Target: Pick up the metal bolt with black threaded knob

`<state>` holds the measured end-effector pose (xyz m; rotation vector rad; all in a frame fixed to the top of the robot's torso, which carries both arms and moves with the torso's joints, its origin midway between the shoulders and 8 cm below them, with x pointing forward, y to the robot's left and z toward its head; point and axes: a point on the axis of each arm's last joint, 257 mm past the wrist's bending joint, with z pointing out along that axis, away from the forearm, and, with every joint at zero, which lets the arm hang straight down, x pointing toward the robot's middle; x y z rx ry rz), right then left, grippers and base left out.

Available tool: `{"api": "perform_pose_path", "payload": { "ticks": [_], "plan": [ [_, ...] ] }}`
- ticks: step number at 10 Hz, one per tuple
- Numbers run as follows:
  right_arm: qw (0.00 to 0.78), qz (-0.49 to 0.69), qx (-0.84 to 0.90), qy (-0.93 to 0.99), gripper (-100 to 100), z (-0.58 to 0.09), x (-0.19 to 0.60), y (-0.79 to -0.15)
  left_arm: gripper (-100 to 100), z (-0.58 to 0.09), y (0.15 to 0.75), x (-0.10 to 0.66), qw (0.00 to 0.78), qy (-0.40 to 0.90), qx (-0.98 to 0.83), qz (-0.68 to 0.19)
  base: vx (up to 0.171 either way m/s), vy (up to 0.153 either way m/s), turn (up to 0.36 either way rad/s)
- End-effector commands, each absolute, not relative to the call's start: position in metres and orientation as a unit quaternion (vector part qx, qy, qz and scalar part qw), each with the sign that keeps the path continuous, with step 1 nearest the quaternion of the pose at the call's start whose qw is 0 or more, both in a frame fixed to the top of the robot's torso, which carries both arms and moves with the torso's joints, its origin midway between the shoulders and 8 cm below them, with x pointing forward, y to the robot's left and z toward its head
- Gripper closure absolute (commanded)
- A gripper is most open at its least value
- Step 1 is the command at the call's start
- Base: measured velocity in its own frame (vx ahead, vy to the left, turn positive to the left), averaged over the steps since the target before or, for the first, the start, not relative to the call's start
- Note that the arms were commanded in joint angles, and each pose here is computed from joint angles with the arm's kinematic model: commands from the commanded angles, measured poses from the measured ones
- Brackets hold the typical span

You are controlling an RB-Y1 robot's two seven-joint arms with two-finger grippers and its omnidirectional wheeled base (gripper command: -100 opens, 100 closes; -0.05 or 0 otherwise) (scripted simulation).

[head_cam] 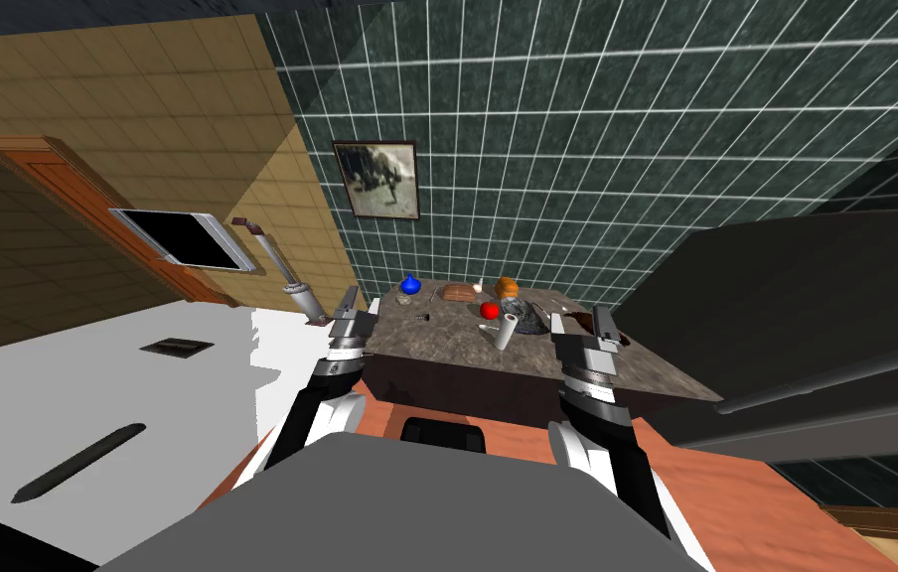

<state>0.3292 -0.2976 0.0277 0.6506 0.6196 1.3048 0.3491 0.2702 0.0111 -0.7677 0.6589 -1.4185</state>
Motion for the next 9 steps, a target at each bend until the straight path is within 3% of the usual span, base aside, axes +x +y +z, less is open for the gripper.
{"api": "perform_pose_path", "payload": {
  "ticks": [1,9],
  "plan": [
    [0.702,0.586,0.292,0.278,0,0.028,0.329,-0.298,-100,0.002,0.265,0.362,0.628,0.303,-0.345,-0.628,-0.036,-0.007,0.018],
    [0.702,0.586,0.292,0.278,0,0.028,0.329,-0.298,-100,-0.050,0.237,0.433,0.546,0.359,-0.397,-0.644,-0.032,-0.011,0.013]
  ]
}}
